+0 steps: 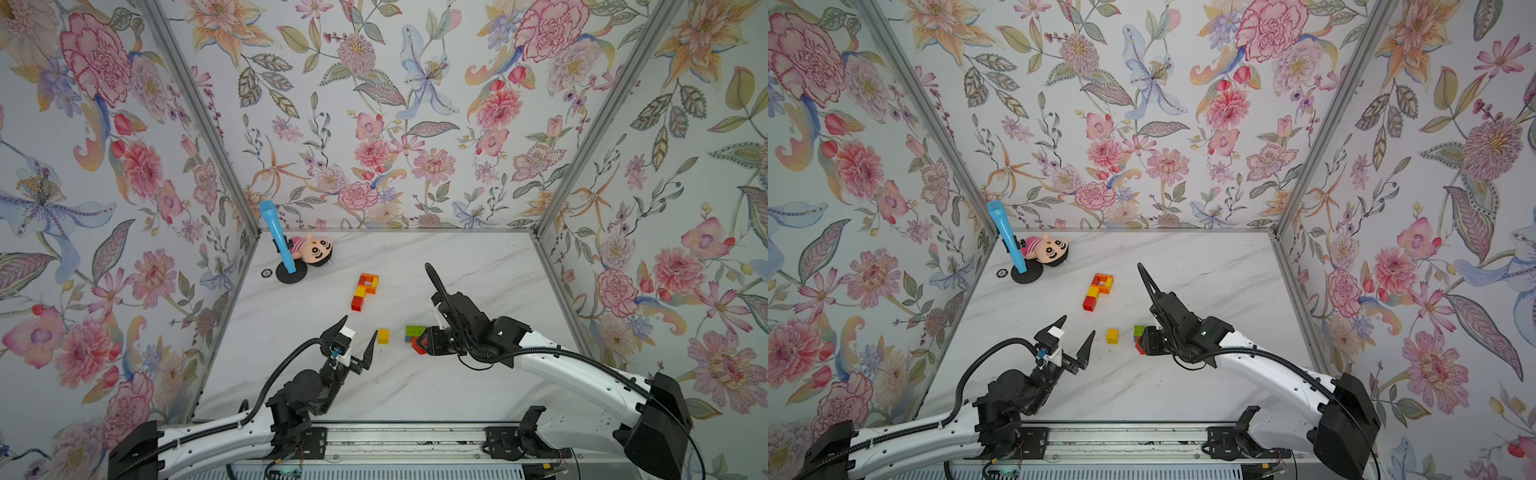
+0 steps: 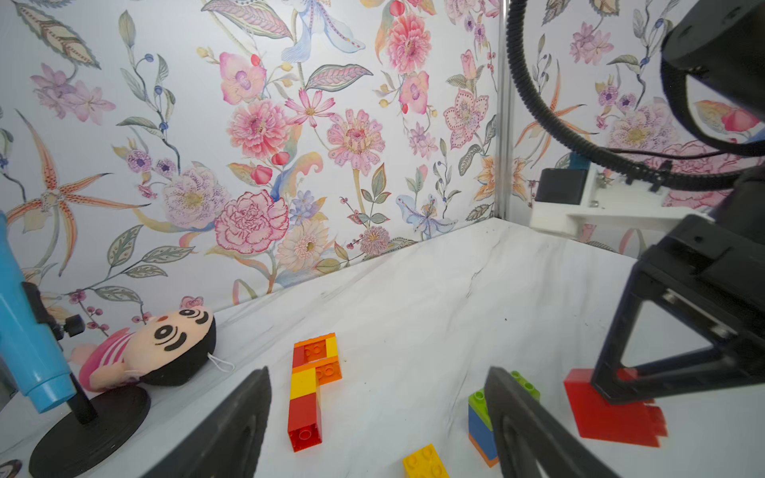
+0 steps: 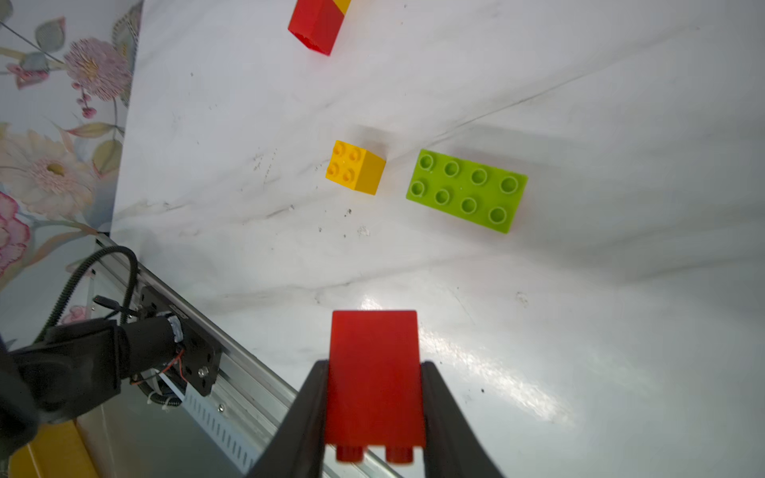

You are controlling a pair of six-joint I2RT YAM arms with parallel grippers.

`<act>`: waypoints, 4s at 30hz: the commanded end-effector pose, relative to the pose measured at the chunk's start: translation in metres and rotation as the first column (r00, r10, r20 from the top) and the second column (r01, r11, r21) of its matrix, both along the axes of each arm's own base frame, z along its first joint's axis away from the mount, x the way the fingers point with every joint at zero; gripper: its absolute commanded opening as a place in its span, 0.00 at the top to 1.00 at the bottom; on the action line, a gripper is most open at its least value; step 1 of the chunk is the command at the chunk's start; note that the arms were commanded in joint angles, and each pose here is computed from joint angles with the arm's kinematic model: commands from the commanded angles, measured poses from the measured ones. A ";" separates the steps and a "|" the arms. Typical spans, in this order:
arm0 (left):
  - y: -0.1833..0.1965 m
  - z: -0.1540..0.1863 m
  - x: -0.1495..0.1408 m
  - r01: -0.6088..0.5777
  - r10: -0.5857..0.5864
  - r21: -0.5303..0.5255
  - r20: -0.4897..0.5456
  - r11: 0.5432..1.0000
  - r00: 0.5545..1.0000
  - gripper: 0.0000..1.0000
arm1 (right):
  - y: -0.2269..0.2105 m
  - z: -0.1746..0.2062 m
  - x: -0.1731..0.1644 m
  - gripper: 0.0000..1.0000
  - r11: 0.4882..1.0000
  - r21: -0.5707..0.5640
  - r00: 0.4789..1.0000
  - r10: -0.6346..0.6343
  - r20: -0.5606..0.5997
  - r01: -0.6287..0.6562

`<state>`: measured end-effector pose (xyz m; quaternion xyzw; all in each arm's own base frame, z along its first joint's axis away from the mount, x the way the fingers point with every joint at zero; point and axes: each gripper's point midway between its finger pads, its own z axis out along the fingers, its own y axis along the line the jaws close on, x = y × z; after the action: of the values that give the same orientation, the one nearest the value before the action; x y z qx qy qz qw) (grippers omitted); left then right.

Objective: Assemble the letter p with lego
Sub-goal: Place the lego brick at the center of the board, then pick up the lego brick from the center of the board, then assemble the lego brick with the lego brick.

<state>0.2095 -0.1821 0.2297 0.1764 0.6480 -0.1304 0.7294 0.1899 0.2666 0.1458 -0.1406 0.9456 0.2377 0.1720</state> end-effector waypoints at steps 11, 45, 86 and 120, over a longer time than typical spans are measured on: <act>0.013 -0.032 0.008 -0.026 0.027 0.019 -0.068 0.999 0.997 0.15 | -0.040 -0.064 -0.061 0.87 0.812 -0.452 0.920 0.252 -0.301 -0.370; 0.030 -0.043 0.009 -0.074 0.075 0.011 -0.080 0.997 0.994 0.12 | -0.009 -0.088 -0.057 0.41 0.778 -0.465 0.906 0.342 -0.250 -0.422; -0.012 -0.184 0.095 -0.106 0.037 -0.054 -0.703 0.993 0.710 0.08 | 0.038 -0.013 0.016 0.87 0.921 -0.329 0.977 0.210 -0.031 -0.209; -0.021 -0.179 0.048 -0.123 -0.056 -0.216 -0.672 0.969 0.738 0.07 | 0.059 -0.038 0.061 0.92 0.885 -0.437 0.985 0.111 -0.132 -0.158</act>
<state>0.2558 -0.2121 0.0414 0.0373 0.8618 -0.2539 0.4375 0.2569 0.3330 0.1126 -0.2396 0.9647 0.0605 0.0911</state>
